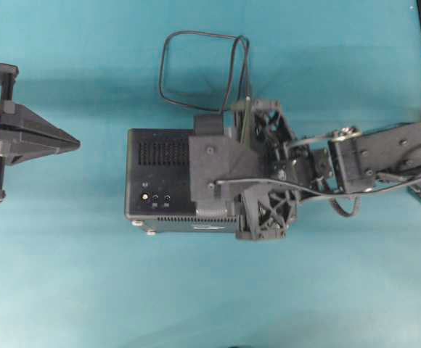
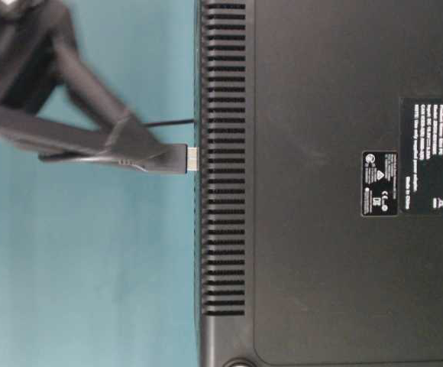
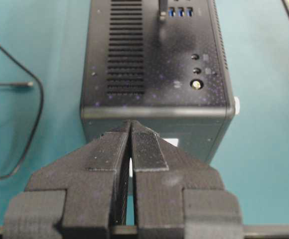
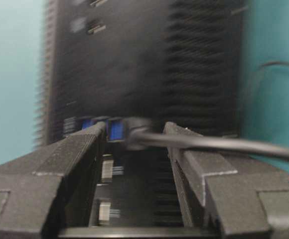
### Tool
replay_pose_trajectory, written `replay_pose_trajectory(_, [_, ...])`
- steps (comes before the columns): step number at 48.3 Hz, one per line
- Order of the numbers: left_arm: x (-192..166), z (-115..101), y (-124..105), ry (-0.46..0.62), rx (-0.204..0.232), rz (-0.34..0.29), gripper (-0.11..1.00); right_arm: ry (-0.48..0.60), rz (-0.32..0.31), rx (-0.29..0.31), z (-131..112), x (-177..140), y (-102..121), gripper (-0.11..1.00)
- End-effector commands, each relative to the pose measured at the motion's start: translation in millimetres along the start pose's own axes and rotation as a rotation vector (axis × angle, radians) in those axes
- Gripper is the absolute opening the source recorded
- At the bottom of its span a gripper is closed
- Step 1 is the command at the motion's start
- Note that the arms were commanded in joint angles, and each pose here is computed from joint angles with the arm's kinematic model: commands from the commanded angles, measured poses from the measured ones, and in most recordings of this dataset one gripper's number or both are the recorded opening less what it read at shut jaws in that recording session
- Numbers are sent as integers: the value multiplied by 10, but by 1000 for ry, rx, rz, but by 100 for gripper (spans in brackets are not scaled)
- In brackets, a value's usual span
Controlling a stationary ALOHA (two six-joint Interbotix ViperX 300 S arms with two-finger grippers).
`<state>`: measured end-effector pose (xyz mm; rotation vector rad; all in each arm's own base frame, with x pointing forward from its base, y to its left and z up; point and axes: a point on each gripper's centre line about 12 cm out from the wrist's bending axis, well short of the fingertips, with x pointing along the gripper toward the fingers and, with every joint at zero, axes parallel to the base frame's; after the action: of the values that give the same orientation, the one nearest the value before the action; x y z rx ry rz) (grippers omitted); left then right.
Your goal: Insert the USB into the PC box with both arms.
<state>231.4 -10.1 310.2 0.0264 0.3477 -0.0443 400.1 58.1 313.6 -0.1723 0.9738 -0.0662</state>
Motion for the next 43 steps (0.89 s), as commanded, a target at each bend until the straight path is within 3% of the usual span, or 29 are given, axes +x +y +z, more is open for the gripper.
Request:
replay_pose_trajectory(1, [-2,62,-6,-23,4,-2,0,-66,-12,14,144,-208,-53,57])
replay_pose_trajectory(20, [-4,62,-6,-31,2,-2,0,-51,-18,3,98,-168,-40,50])
replay_pose_trajectory(33, [0,60,-6,-29,4,-2,0,-55,-3,-7,72,-186,29,15])
replay_pose_trajectory(43, [-4,64,-6,-32,4,-2,0,-46,5,-9,44,-169,62,8])
